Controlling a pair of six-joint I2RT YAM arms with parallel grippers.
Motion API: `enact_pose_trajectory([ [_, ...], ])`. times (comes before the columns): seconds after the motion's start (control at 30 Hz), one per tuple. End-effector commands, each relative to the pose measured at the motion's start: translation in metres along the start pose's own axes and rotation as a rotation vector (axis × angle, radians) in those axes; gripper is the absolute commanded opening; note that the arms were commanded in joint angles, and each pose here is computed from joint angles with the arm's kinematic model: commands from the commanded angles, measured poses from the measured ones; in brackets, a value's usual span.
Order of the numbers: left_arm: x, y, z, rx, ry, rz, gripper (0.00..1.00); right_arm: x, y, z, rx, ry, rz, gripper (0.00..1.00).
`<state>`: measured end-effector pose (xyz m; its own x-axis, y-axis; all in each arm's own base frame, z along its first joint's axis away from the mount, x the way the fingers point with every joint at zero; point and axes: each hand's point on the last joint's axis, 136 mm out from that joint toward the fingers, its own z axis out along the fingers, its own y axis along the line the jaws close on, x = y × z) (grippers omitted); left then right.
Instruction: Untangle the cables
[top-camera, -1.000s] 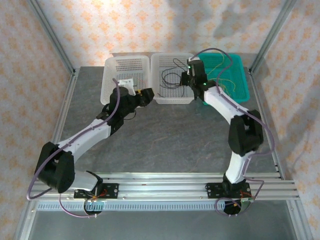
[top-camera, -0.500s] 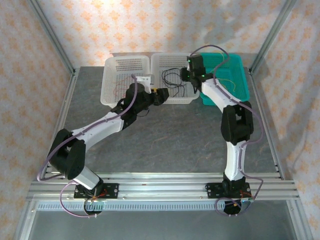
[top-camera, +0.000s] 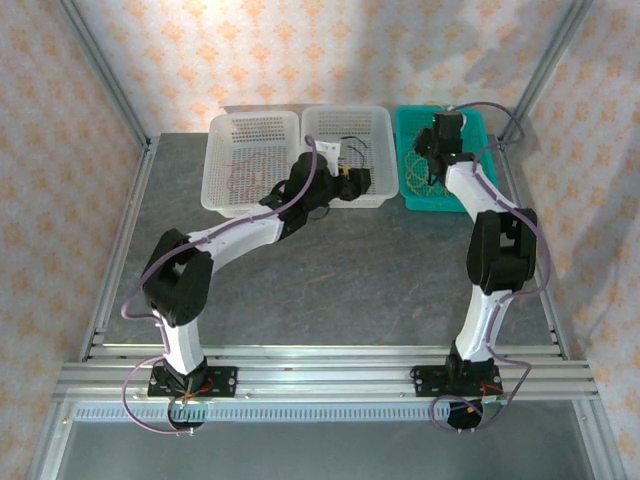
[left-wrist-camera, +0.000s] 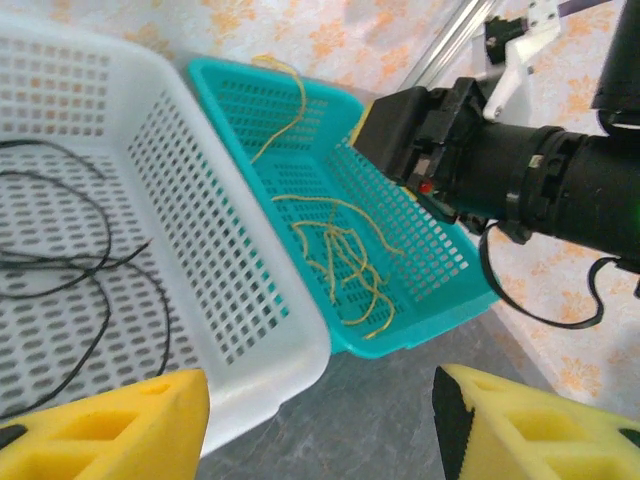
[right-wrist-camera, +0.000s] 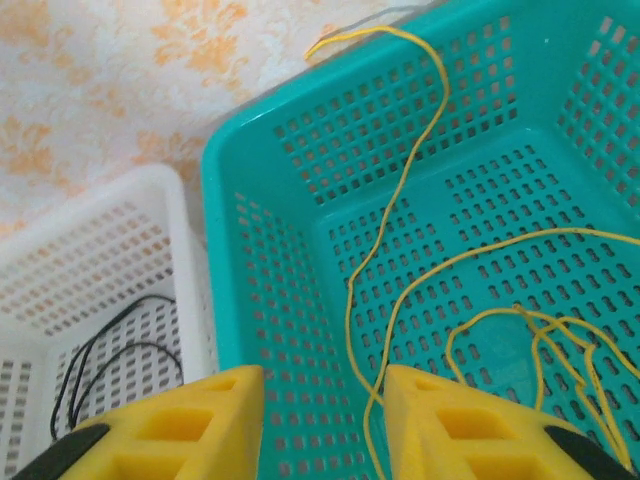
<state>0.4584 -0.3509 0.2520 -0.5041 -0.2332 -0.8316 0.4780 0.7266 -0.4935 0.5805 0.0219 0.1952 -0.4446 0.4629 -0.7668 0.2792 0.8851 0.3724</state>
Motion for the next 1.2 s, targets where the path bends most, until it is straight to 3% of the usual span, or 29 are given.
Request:
enact_pose_trajectory([
  [0.0,-0.002,-0.013,0.012,0.026,0.016,0.039,0.62,-0.005,-0.017,0.022,0.035,-0.015,0.104,0.37],
  [0.3,-0.005,-0.014,0.035,0.023,0.007,0.023,0.62,-0.008,-0.036,0.071,0.073,0.016,0.193,0.48],
  [0.63,-0.007,-0.011,0.016,-0.002,-0.012,0.024,0.62,-0.014,-0.047,0.131,0.092,0.031,0.218,0.57],
  [0.9,-0.012,-0.010,-0.001,-0.022,-0.027,0.033,0.62,-0.007,-0.049,0.160,0.062,0.021,0.242,0.58],
  [1.17,-0.010,-0.009,-0.010,-0.030,-0.028,0.028,0.62,0.009,-0.038,0.182,-0.046,0.041,0.229,0.59],
])
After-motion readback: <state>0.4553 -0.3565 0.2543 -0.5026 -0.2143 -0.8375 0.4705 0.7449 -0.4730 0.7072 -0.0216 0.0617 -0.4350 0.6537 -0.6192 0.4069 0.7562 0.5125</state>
